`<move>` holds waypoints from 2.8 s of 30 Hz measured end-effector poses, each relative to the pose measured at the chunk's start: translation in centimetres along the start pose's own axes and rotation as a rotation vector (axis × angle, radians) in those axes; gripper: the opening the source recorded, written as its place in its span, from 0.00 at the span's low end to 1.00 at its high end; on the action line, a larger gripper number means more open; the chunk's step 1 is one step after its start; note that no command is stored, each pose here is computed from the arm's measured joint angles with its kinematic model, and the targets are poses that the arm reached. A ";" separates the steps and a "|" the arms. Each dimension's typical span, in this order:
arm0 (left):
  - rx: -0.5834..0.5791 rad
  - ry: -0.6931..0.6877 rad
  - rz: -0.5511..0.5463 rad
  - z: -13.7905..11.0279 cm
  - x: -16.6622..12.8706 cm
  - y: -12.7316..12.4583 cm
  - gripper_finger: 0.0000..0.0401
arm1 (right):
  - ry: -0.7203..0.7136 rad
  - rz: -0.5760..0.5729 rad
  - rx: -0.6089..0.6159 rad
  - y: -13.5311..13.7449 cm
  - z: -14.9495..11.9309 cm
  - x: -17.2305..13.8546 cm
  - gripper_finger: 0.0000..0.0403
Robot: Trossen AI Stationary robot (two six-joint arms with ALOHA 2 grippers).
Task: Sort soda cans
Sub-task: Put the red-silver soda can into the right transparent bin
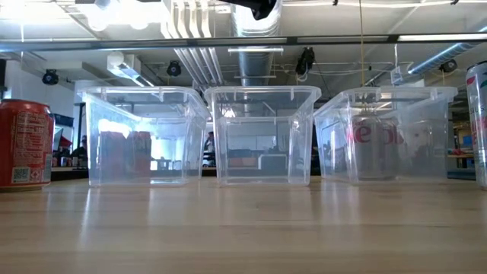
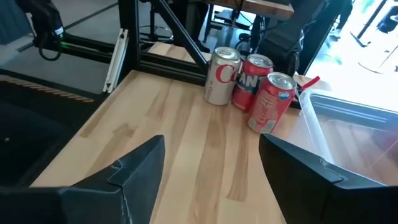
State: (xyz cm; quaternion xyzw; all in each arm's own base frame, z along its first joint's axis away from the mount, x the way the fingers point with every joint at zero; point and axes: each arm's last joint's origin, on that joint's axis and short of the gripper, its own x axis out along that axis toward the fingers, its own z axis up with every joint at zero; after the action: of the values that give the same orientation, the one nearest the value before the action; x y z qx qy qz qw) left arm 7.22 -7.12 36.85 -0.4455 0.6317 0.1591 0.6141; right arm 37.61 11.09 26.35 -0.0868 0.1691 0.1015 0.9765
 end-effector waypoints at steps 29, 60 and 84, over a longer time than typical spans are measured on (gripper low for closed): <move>0.071 -0.046 0.101 0.7 3.0 2.1 0.82 | -0.007 0.000 0.045 0.0 0.1 0.0 0.69; -0.104 -0.035 0.153 0.7 3.8 1.0 0.82 | -0.007 0.000 0.045 0.0 0.0 0.0 0.68; -0.202 -0.012 0.132 0.1 2.6 -1.6 0.82 | -0.007 0.000 0.045 0.0 0.0 0.0 0.71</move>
State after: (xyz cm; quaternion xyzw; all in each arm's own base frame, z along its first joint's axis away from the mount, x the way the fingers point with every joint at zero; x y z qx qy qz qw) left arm 8.85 -8.92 34.97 -0.4617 0.6365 0.2650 0.5581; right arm 37.65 11.09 26.38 -0.0643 0.1680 0.0978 0.9788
